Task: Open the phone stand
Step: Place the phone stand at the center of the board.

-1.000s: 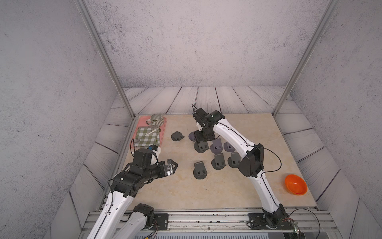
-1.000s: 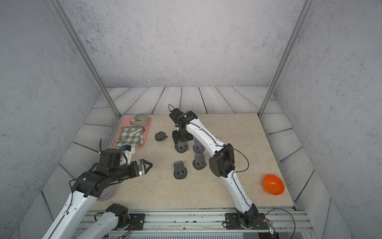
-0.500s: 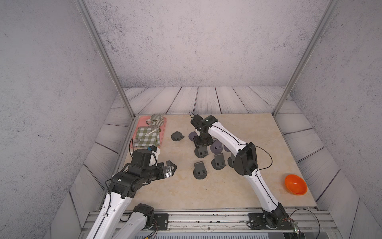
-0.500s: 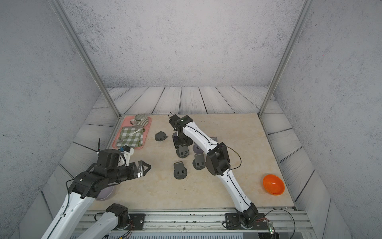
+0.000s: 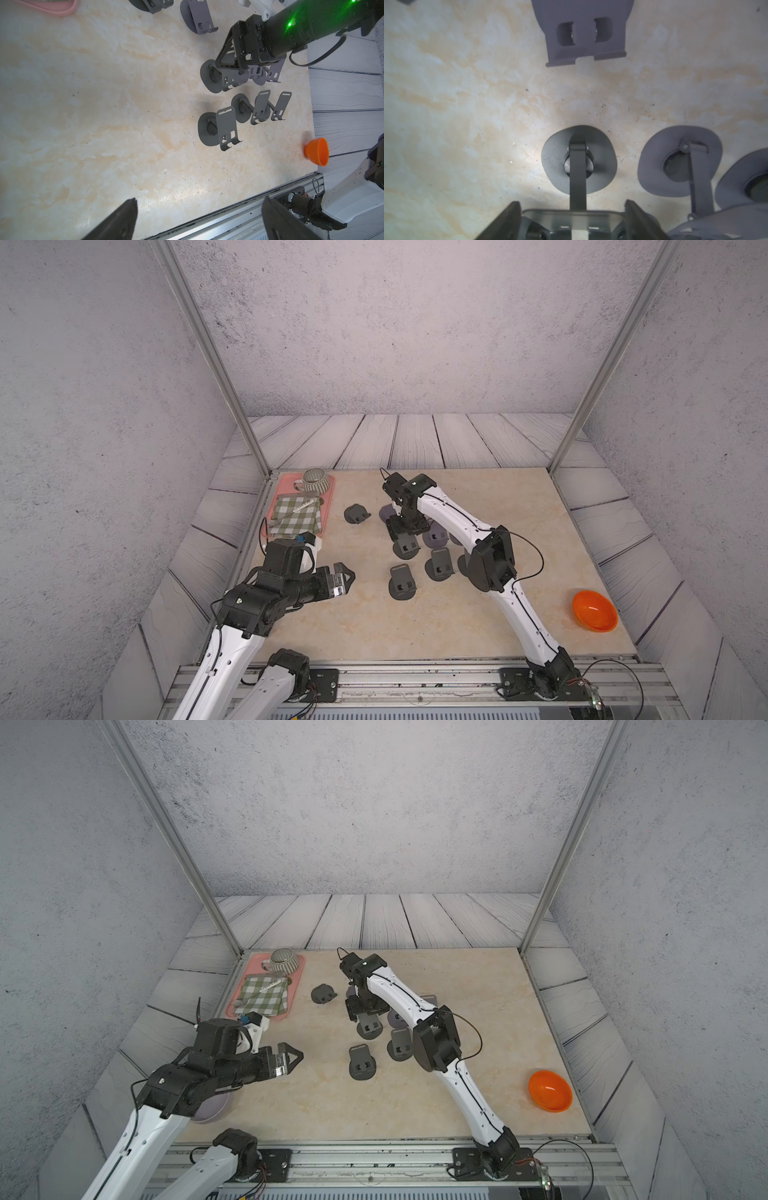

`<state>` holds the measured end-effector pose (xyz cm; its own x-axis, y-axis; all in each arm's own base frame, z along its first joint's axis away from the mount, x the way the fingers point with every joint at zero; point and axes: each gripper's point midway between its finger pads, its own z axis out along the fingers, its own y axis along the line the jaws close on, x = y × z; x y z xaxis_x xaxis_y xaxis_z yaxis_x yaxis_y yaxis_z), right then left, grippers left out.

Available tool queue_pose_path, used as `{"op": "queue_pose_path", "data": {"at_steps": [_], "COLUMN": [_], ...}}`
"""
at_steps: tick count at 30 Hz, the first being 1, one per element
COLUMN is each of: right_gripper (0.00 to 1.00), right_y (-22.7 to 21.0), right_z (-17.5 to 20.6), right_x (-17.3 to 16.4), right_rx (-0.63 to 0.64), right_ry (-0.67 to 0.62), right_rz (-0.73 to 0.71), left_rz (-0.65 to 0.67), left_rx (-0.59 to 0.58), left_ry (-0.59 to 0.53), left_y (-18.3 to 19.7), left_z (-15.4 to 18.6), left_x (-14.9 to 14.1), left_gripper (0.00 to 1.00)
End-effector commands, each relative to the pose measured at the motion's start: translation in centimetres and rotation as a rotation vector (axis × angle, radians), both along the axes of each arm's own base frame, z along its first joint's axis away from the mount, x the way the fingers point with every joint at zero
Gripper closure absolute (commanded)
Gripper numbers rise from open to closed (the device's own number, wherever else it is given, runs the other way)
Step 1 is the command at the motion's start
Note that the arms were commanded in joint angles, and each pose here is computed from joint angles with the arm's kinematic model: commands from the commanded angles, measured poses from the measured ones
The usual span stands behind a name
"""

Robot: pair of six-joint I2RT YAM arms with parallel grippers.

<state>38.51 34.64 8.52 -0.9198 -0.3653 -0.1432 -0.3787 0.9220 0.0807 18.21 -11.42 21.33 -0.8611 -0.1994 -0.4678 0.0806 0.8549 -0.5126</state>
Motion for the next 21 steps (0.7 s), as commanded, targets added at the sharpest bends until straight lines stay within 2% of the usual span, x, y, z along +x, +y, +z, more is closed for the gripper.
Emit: {"op": "queue_pose_path", "data": {"at_steps": [1, 12, 21], "right_gripper": [0.00, 0.01, 0.01], "right_y": [0.8, 2.4, 3.8], "right_z": [1.4, 3.7, 3.3], "right_x": [0.4, 2.8, 6.4], "right_rx": [0.047, 0.108, 0.133], "right_ry": [-0.031, -0.171, -0.304], "right_rz": [0.029, 0.107, 0.092], "left_rz": [0.001, 0.000, -0.013], "left_rx": [-0.003, -0.006, 0.004], "left_ry": [-0.005, 0.008, 0.039], "left_y": [0.1, 0.0, -0.1], "left_z": [0.0, 0.0, 0.0], "left_x": [-0.1, -0.2, -0.2], "left_gripper": [0.02, 0.02, 0.02]}}
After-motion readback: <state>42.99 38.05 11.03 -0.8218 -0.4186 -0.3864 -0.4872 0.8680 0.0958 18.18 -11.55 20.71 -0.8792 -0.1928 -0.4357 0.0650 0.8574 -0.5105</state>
